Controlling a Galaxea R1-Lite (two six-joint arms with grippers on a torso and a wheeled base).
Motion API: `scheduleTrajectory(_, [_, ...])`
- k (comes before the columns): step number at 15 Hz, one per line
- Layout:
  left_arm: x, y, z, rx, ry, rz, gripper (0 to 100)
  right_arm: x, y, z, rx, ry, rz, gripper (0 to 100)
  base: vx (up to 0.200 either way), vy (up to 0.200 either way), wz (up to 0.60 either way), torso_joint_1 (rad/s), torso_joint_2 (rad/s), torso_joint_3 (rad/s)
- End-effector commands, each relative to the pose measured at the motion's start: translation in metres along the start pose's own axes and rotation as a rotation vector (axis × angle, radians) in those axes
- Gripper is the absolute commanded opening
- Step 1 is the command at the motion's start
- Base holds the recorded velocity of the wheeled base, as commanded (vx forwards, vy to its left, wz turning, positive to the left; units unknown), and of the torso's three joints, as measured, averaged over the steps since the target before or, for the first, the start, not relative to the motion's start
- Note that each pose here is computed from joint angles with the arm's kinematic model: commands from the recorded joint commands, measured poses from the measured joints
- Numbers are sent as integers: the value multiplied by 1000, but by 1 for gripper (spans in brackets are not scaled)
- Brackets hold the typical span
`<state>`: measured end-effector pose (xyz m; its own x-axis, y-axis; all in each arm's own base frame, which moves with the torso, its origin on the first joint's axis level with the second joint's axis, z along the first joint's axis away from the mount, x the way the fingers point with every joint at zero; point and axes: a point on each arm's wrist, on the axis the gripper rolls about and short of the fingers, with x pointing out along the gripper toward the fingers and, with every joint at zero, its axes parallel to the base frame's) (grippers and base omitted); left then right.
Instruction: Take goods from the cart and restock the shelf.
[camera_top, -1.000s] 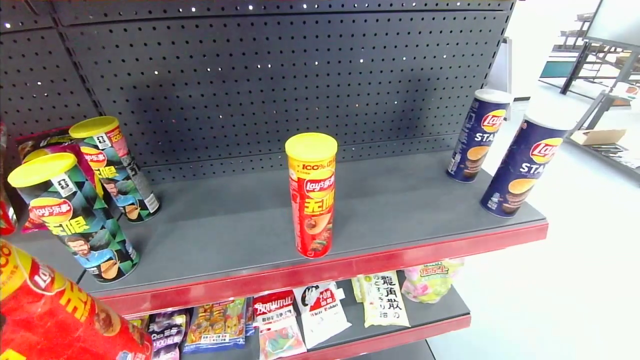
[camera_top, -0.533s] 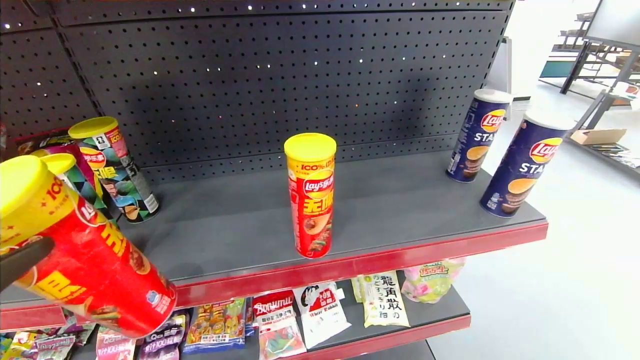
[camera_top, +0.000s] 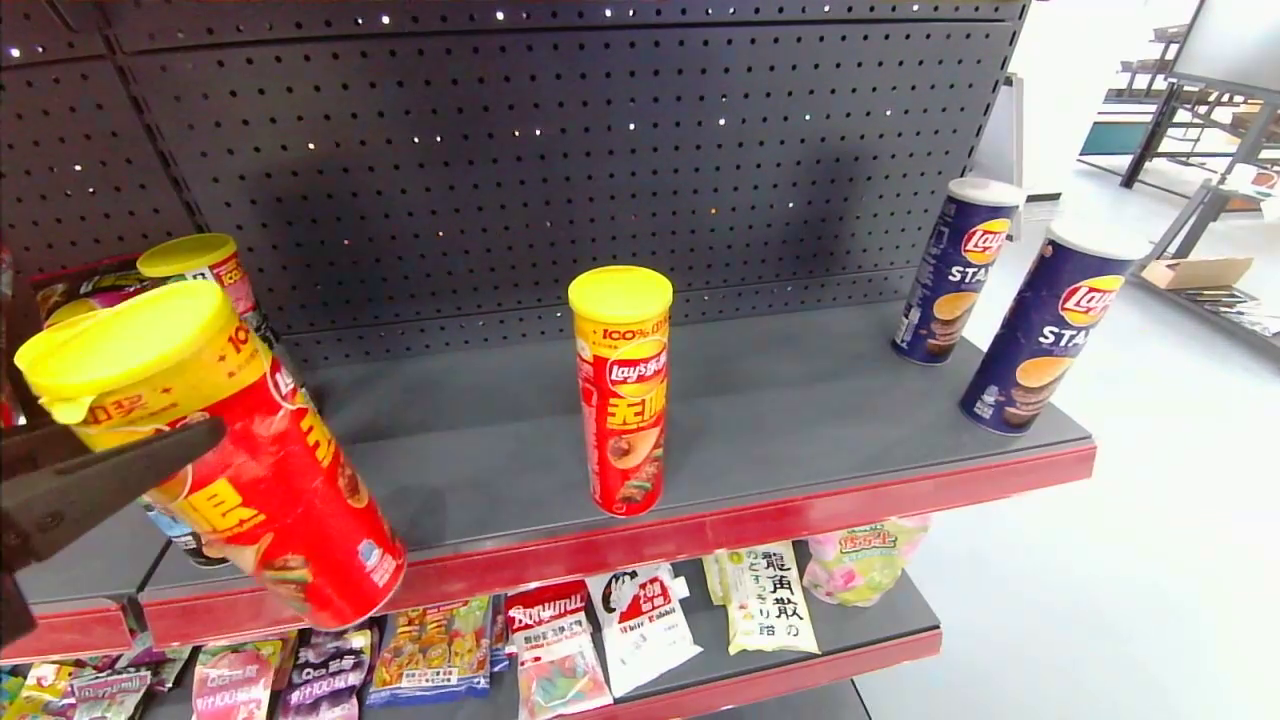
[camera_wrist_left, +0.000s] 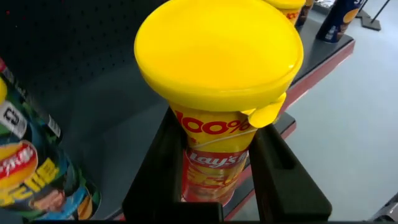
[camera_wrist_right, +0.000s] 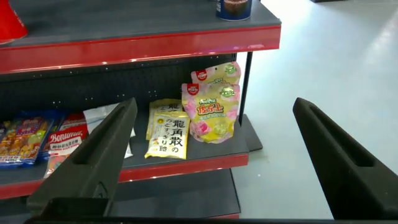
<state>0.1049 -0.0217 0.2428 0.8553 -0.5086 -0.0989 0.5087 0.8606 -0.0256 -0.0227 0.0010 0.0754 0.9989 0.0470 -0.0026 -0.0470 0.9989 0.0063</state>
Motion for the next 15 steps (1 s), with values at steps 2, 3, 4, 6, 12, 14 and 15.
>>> scheduleTrajectory(2, [58, 13, -4, -17, 62, -71, 0, 0, 0, 0, 0, -1, 1, 100, 0, 0, 0, 0, 0, 0])
scheduleTrajectory(3, [70, 11, 3, -6, 46, -102, 0, 0, 0, 0, 0, 1, 1, 100, 0, 0, 0, 0, 0, 0])
scheduleTrajectory(4, [78, 11, 7, -3, 44, -113, 0, 0, 0, 0, 0, -1, 1, 100, 0, 0, 0, 0, 0, 0])
scheduleTrajectory(6, [108, 15, 22, 2, 39, -125, 0, 0, 0, 0, 0, 1, 1, 100, 0, 0, 0, 0, 0, 0])
scheduleTrajectory(12, [187, 31, 18, 24, 79, -102, 0, 0, 0, 0, 0, 1, 1, 100, 0, 0, 0, 0, 0, 0])
scheduleTrajectory(14, [224, 35, 17, 34, 58, -115, 0, 0, 0, 0, 0, 1, 1, 100, 0, 0, 0, 0, 0, 0])
scheduleTrajectory(15, [232, 37, 18, 36, 52, -115, 0, 0, 0, 0, 0, 1, 1, 100, 0, 0, 0, 0, 0, 0])
